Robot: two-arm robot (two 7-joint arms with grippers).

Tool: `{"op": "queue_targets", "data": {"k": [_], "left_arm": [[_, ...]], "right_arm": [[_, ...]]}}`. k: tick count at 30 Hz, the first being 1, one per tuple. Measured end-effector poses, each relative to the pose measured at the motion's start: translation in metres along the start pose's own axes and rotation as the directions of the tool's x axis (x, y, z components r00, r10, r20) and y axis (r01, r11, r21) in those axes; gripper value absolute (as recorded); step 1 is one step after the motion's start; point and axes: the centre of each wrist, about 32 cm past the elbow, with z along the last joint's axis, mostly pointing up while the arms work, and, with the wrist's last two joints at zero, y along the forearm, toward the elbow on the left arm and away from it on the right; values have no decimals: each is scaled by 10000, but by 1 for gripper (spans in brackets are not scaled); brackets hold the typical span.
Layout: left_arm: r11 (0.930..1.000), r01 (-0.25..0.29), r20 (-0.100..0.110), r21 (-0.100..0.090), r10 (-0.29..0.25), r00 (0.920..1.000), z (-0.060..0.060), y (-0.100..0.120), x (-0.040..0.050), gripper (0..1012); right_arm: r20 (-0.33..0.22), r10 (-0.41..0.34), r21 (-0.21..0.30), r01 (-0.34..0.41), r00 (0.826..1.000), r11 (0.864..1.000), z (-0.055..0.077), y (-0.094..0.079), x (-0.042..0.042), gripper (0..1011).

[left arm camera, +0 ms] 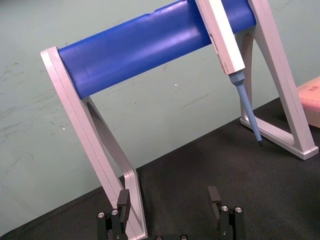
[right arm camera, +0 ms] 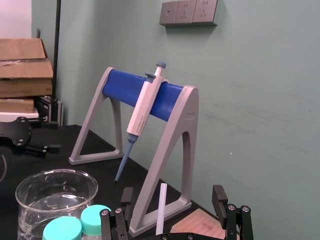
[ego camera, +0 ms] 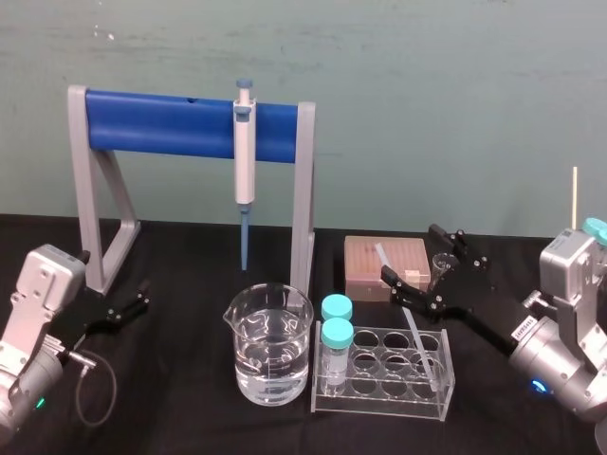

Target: Pick up the stirring rod with one hand, then place it down.

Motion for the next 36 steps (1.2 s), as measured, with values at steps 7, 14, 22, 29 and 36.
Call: {"op": "queue_targets", "data": {"k": [7, 14, 22, 29, 36], "left_arm": [[10000, 0, 0, 0, 0, 10000, 0, 0, 0, 1000], [10000, 0, 0, 0, 0, 10000, 0, 0, 0, 1000], [10000, 0, 0, 0, 0, 10000, 0, 0, 0, 1000], [10000, 0, 0, 1, 0, 10000, 0, 0, 0, 1000], [10000, -1, 0, 0, 1, 10000, 0, 0, 0, 1000]], "right_arm": [[-514, 237, -209, -248, 9984, 9995, -39, 44, 102, 1003], [-835, 551, -343, -582, 9950, 9977, -96, 105, 228, 1003], [-1158, 1003, -353, -1050, 9882, 9938, -148, 184, 346, 1003], [-1587, 1362, -410, -1443, 9779, 9887, -203, 238, 415, 1003], [-1994, 1562, -537, -1699, 9674, 9840, -231, 263, 442, 1003]]}}
